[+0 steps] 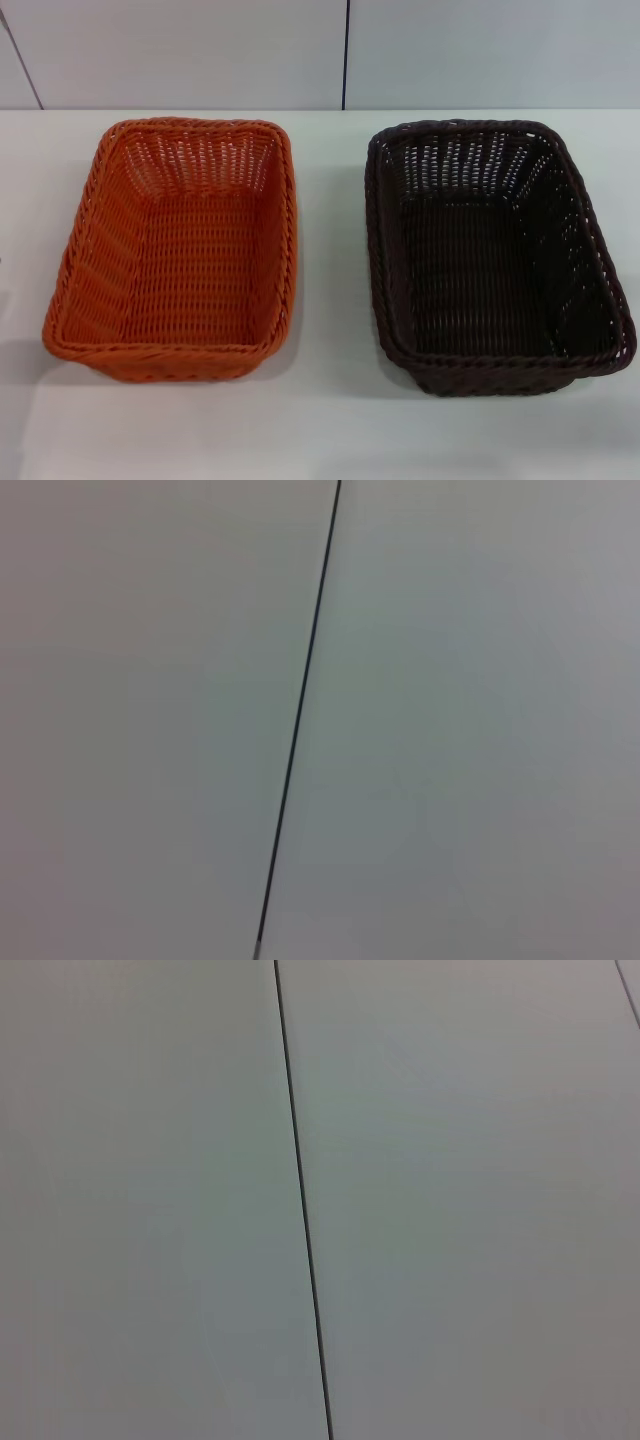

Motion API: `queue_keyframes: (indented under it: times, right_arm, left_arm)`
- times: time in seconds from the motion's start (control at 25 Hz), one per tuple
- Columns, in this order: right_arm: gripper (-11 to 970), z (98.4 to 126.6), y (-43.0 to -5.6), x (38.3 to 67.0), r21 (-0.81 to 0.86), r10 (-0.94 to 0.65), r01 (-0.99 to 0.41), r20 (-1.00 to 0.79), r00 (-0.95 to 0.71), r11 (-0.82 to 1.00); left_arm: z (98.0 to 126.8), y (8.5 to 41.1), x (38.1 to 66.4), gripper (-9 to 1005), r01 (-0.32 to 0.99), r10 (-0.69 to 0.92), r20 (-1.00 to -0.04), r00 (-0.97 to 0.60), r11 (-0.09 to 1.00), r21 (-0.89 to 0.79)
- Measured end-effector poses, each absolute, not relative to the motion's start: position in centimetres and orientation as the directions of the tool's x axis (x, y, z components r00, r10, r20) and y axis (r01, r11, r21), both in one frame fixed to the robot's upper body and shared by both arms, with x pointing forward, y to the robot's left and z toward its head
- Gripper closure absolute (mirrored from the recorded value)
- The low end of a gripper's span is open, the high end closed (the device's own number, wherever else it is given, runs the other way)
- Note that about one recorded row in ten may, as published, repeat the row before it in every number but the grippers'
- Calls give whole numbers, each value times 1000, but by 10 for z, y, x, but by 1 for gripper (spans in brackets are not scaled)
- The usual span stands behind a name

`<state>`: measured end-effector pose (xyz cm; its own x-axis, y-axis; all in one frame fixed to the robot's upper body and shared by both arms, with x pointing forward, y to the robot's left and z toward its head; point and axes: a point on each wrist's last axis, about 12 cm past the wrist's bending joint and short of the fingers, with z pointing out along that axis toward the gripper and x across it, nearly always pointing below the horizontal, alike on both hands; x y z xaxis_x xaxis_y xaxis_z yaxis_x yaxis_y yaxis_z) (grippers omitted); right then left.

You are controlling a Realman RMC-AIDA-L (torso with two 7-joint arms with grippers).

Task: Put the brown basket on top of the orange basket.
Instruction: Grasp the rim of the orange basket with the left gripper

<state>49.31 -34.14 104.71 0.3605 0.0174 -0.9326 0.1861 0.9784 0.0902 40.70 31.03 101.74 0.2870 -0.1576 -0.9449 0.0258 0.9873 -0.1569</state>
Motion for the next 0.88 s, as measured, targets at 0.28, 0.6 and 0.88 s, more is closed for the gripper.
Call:
queue_keyframes:
  times: [0.28,0.6,0.88]
  right_arm:
    - [130,1047,-341,493,90,17,186,-933,361,978]
    - [130,1047,-341,493,91,18,186,-933,360,978]
    - [130,1046,-341,492,109,37,180,-932,361,978]
  left_arm:
    - [1018,313,407,189,3,-153,-943,294,987,-159]
    - [1018,314,406,190,1,-153,-943,294,987,-160]
    - [1017,316,416,191,-6,-208,-938,278,976,-218]
